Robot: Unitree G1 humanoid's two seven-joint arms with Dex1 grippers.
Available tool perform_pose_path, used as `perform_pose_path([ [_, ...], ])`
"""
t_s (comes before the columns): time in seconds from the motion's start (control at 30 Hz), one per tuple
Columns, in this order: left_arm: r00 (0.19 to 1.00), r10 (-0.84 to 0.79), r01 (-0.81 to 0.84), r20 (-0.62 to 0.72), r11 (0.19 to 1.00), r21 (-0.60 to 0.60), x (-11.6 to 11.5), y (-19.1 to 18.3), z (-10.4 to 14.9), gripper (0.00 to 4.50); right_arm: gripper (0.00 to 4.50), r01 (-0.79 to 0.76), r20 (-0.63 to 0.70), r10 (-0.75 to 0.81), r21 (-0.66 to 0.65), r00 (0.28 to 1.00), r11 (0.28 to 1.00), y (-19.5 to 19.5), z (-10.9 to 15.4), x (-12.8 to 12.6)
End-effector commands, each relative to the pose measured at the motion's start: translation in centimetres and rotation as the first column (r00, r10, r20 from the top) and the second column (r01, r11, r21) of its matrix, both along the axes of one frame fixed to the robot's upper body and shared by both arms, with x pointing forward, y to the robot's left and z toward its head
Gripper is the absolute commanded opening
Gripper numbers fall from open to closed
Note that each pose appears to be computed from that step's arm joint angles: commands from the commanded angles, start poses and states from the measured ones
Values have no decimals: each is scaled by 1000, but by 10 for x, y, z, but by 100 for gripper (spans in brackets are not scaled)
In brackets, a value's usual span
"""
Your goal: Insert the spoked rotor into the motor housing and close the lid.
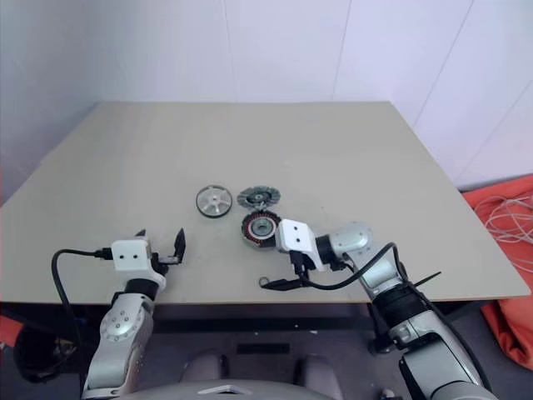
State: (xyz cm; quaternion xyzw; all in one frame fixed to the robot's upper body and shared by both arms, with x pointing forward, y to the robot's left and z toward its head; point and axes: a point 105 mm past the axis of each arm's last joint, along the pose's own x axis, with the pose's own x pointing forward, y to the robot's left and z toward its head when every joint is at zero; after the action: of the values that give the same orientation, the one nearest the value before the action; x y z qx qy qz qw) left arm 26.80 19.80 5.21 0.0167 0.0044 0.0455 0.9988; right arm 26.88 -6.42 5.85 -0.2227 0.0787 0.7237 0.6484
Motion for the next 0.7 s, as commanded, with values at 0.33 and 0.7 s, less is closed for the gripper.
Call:
perform_pose_path([
  [0.33, 999, -15, 15, 41, 1000, 3, 2, -4, 10, 450, 448, -48, -14, 48, -38, 999, 998, 6, -7, 1],
  [0.7, 999, -3, 3, 44, 1000, 1, 2, -3, 10, 450, 448, -34, -39, 32, -47, 999, 998, 9, -17, 6],
])
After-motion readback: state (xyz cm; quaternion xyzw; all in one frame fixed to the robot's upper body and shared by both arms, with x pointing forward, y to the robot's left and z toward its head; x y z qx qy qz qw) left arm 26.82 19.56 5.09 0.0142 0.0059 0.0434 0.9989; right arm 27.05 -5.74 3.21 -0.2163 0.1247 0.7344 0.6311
